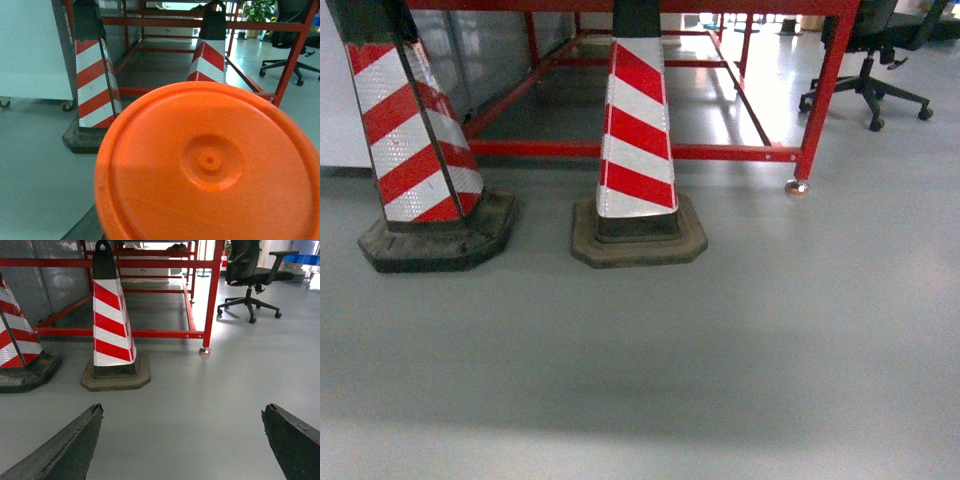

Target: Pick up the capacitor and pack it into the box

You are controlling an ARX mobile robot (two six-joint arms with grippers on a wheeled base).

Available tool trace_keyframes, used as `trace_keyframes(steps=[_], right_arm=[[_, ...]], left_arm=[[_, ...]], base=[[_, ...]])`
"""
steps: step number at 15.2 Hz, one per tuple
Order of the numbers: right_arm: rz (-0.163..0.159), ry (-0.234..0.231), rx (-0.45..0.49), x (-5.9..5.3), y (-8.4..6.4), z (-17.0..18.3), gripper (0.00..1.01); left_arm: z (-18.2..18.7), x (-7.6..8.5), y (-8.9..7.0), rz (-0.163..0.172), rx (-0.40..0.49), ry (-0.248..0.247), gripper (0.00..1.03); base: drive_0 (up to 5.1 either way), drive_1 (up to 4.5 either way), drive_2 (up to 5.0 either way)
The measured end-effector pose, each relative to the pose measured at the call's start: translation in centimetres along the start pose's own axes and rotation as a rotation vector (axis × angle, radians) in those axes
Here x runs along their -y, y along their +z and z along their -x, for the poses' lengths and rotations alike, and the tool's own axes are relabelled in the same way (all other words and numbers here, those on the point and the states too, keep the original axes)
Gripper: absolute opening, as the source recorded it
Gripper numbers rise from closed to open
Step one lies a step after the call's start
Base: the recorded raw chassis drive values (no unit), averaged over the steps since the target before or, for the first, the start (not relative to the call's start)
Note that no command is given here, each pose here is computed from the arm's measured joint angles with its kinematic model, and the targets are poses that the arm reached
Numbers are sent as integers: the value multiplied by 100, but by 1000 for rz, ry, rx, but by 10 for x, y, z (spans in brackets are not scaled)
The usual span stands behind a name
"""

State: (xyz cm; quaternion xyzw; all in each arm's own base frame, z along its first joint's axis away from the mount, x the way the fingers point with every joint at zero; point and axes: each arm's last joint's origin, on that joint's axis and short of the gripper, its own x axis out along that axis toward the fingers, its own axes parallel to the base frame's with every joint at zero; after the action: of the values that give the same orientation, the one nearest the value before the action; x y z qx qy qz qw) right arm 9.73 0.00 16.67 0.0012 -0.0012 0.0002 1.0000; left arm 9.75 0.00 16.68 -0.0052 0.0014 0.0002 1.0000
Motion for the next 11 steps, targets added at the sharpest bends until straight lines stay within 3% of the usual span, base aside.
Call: trace_keyframes(steps=[11], right_arm=[[0,0,-1,0,0,0,98]], left_arm=[[0,0,0,0,-2,0,44]], base=[[-1,385,-386]])
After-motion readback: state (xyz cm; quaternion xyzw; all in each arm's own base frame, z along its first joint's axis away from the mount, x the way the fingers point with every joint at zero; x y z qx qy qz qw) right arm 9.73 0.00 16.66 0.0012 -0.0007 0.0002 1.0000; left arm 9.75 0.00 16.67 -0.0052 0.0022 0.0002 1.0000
